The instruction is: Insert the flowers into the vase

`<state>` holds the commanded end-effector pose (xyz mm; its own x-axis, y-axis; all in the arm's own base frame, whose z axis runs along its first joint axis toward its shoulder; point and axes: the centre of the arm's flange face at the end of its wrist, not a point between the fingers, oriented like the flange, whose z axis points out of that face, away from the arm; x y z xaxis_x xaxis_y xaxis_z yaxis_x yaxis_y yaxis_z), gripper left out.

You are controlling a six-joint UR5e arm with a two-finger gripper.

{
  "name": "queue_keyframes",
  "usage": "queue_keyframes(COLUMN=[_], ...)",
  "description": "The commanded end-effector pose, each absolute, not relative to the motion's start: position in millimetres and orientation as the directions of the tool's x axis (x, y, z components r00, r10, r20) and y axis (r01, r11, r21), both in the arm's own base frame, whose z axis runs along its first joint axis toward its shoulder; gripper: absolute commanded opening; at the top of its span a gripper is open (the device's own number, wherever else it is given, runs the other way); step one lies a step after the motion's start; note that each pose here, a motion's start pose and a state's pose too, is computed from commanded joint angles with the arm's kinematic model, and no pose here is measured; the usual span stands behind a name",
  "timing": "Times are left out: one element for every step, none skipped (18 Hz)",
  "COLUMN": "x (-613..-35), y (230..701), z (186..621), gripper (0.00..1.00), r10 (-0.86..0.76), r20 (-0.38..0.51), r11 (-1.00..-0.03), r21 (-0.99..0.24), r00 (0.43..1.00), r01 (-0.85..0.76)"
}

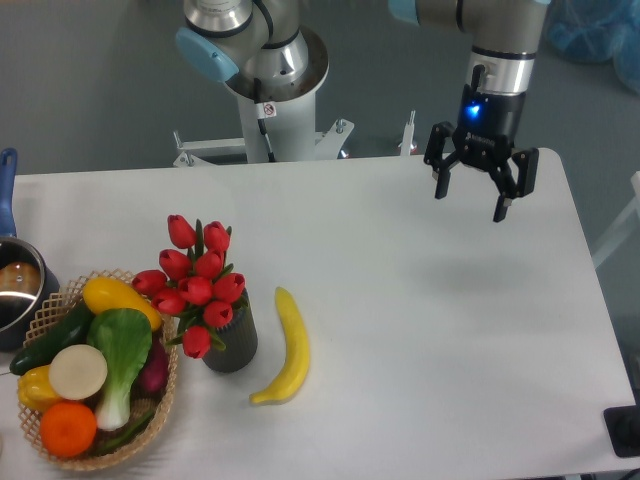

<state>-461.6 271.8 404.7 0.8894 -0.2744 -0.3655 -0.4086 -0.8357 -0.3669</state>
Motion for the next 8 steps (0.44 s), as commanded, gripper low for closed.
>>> queue_keyframes(x=[-461.1,-461.4,-461.7,-461.7,-461.8,-461.7,-461.5,-461.2], y=[272.8,272.3,272.5,272.7,272.7,272.8,272.9,272.8], z=[404.8,404.9,404.2,404.3,404.5,404.4,404.2,405.0], gripper=[1.00,1.00,1.00,1.00,1.00,1.00,1.00,1.00], r10=[-0.274,-0.273,-0.273,-0.273,-0.273,-0.273,-0.269,-0.265], r20=[-0.365,-0.365,-0.364,-0.364,-0.366,-0.364,-0.361,-0.361], r11=[-0.834,-0.833,-0.833,-0.832,-0.832,-0.831,-0.832,-0.833], r21=[-0.370,-0.373,-0.374,-0.376,-0.375,-0.377,-0.380,-0.382], r00=[0.890,0.890,0.890,0.890,0.890,0.890,0.893,0.894], r01=[-0.409,-0.408,-0.408,-0.409,-0.409,-0.409,-0.405,-0.401])
